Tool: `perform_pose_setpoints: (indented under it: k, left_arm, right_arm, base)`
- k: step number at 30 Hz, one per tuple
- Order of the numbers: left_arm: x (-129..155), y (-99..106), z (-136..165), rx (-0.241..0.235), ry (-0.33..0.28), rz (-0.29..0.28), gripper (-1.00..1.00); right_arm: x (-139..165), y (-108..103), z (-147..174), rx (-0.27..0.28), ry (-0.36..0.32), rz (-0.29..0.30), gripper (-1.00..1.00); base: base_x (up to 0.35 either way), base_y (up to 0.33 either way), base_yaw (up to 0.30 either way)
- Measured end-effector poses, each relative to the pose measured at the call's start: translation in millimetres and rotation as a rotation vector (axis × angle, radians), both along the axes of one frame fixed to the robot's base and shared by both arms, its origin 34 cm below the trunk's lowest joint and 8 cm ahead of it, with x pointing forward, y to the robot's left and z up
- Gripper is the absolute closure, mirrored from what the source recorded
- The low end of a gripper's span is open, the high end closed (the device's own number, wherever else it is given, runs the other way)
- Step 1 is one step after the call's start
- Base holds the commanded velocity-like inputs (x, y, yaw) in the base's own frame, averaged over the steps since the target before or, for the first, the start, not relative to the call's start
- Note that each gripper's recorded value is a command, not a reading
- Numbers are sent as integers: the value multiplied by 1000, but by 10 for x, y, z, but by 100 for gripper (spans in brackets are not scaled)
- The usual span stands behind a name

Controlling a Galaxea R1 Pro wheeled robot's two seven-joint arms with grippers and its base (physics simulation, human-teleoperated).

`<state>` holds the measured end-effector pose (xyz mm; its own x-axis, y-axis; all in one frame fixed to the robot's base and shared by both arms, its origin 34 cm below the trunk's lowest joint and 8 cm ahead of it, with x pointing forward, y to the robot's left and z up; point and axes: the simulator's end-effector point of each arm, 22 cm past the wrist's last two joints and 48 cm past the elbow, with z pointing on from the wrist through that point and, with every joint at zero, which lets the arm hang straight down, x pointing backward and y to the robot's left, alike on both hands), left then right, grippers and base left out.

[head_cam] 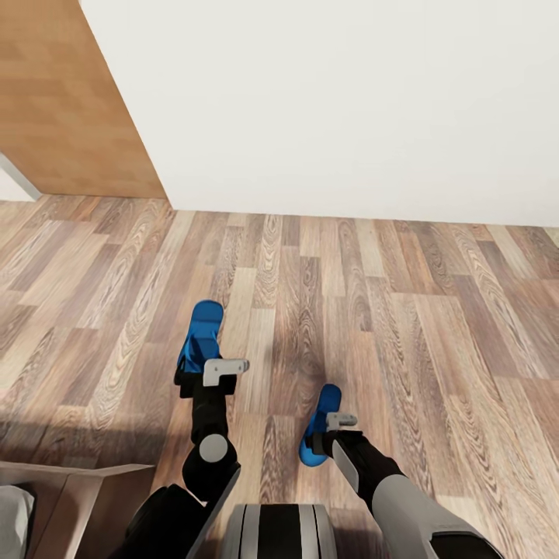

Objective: In the bedroom, move the book from the bed onto either nightstand, and place the two sandals side by side next to the bed.

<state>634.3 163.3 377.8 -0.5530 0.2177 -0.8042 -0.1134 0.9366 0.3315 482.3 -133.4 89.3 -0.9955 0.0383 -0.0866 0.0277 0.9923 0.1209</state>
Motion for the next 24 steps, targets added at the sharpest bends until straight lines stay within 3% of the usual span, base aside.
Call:
perform_pose_setpoints:
  k: [11, 14, 18, 24]
  left_arm:
    - [-91, 54, -101, 52, 44, -8, 100]
    - [-166, 66, -254, 76, 84, -17, 100]
    - [-344, 107, -719, 128, 196, -47, 100]
    - [-339, 179, -942, 127, 262, -55, 100]
  right_arm:
    - [167, -60, 185, -28, -42, 4, 100]
    - [215, -64, 239, -31, -55, 8, 100]
    - [286, -80, 314, -48, -78, 44, 100]
    - [359, -97, 439, -60, -95, 62, 100]
  base:
    - [0, 0, 0]
    - [0, 0, 0]
    - [0, 0, 0]
    - [0, 0, 0]
